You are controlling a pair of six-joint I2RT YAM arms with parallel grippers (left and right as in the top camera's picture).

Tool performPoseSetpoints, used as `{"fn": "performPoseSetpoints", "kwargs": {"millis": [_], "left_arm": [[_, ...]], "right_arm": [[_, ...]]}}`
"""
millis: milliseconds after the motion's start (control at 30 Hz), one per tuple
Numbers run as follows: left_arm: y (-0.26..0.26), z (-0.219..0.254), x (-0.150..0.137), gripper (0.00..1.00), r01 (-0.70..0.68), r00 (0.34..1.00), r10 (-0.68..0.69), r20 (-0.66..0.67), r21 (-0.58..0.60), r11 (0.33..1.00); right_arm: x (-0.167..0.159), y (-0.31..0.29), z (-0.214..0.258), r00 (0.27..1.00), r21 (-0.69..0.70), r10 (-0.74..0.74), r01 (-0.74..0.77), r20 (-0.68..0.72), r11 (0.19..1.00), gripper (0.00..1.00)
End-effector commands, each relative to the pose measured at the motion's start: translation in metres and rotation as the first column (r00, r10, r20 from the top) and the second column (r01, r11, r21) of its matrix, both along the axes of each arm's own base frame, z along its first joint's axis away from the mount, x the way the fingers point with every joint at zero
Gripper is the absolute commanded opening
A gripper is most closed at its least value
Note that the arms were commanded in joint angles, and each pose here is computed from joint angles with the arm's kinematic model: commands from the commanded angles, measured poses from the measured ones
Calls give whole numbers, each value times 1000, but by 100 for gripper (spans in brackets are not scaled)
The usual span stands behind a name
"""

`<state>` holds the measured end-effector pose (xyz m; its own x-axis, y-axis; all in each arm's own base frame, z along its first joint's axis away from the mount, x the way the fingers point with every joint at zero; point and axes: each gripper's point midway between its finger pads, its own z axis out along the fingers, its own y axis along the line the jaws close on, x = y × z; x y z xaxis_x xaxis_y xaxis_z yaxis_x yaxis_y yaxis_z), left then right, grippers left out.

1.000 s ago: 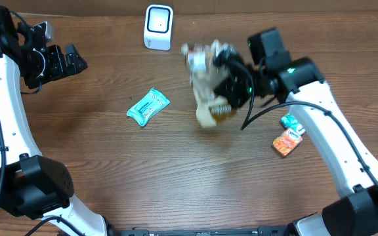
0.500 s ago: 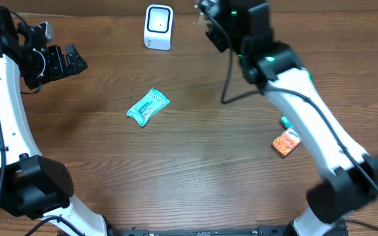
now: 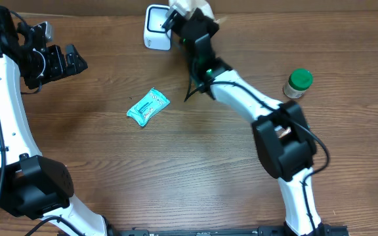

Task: Scan the item barcode
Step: 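Lift the bag and hold it in front of the white scanner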

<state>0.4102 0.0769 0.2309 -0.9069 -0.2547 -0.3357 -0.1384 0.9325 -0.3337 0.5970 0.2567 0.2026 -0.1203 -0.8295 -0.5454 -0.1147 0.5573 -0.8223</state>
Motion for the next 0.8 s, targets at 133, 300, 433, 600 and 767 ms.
{"fn": "performPoseSetpoints", "kwargs": {"millis": [133, 300, 433, 600, 767], "left_arm": [[-2, 6, 1, 99, 20, 1000, -21, 20, 15, 1000], [-2, 6, 1, 100, 21, 1000, -21, 19, 15, 1000], [-2, 6, 1, 99, 20, 1000, -21, 20, 15, 1000], [-2, 6, 1, 100, 20, 1000, -21, 20, 15, 1000], [-2, 6, 1, 100, 21, 1000, -21, 19, 15, 1000]], "right_arm": [[7, 16, -38, 999, -295, 48, -45, 4, 954, 4], [13, 6, -48, 999, -303, 34, -36, -10, 952, 4], [13, 9, -48, 998, -305, 53, -55, -13, 951, 4], [13, 11, -46, 998, -298, 67, -65, -6, 952, 4], [12, 13, -46, 998, -298, 66, -64, -5, 952, 4]]}}
